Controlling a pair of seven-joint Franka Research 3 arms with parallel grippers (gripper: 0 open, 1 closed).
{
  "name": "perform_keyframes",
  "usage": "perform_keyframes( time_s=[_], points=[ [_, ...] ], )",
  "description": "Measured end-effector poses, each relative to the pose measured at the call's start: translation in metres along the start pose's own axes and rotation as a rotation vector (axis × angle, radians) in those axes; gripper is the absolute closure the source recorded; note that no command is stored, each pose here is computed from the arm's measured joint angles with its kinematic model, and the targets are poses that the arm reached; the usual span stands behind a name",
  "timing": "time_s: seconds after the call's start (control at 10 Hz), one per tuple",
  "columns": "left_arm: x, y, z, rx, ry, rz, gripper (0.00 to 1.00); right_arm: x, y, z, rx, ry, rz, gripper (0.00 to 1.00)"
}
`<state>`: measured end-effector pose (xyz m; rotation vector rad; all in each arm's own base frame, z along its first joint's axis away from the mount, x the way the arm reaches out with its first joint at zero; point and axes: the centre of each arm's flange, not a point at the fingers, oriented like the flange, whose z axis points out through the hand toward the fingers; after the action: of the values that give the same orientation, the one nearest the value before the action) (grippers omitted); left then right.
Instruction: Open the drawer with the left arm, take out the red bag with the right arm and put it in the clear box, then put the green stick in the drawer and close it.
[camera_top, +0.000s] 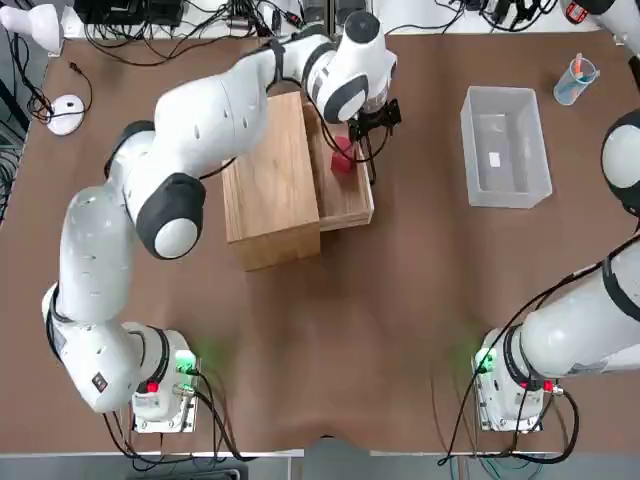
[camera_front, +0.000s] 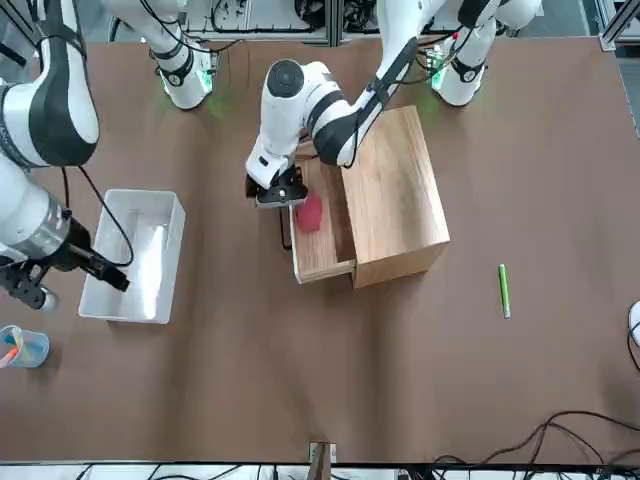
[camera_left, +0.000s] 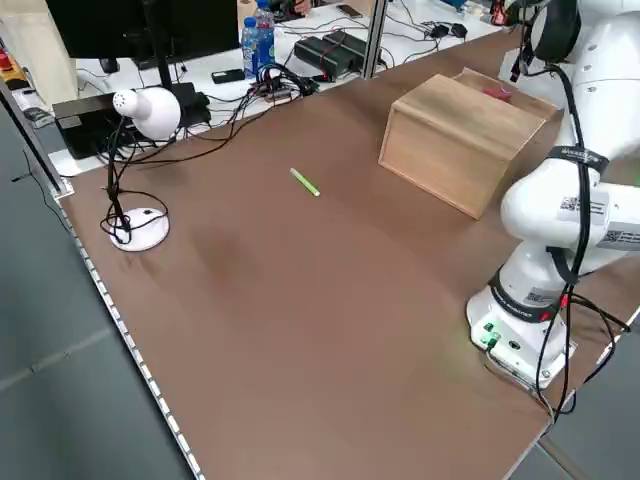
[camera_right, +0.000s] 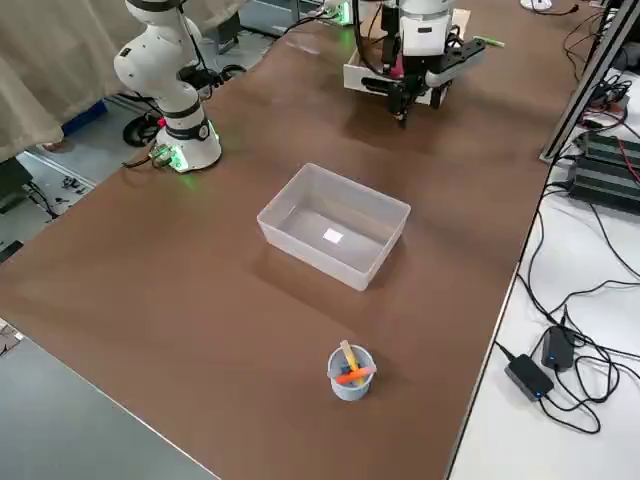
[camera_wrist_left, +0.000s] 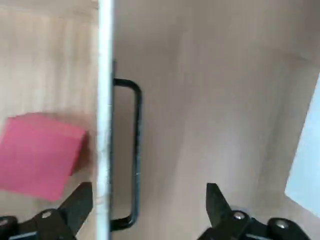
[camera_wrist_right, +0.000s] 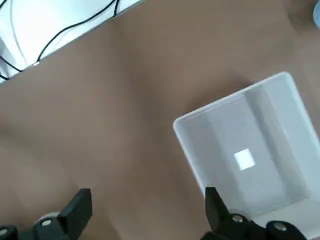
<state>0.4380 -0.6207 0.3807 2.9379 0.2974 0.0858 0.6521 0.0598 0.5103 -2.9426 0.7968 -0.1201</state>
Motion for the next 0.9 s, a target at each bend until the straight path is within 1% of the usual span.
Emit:
perform_keyframes(
  time_s=[0.1, 0.3, 0.4, 0.5, 0.7, 0.8, 0.9],
  points=[
    [0.016, -0.015, -0.017, 0.058, 0.006, -0.018, 0.0, -0.014, -0.019, 0.002, 0.011, -0.014, 0.089, 0.0],
    [0.067, -0.061, -0.06, 0.122, 0.028, -0.034, 0.0, -0.064, -0.075, 0.011, 0.012, -0.044, 0.249, 0.0],
    [0.088, -0.088, -0.078, 0.142, 0.034, -0.008, 0.0, -0.09, -0.1, 0.015, 0.007, -0.055, 0.283, 0.0],
    [0.102, -0.114, -0.086, 0.168, 0.032, 0.022, 0.0, -0.115, -0.122, 0.019, 0.003, -0.063, 0.284, 0.0],
    [0.132, -0.168, -0.092, 0.215, 0.015, 0.094, 0.0, -0.161, -0.159, 0.04, -0.02, -0.083, 0.248, 0.0],
    [0.154, -0.199, -0.1, 0.226, 0.011, 0.125, 0.0, -0.175, -0.169, 0.051, -0.033, -0.09, 0.293, 0.0],
    [0.178, -0.232, -0.109, 0.23, 0.002, 0.15, 0.0, -0.187, -0.177, 0.061, -0.051, -0.095, 0.376, 0.0]
  ],
)
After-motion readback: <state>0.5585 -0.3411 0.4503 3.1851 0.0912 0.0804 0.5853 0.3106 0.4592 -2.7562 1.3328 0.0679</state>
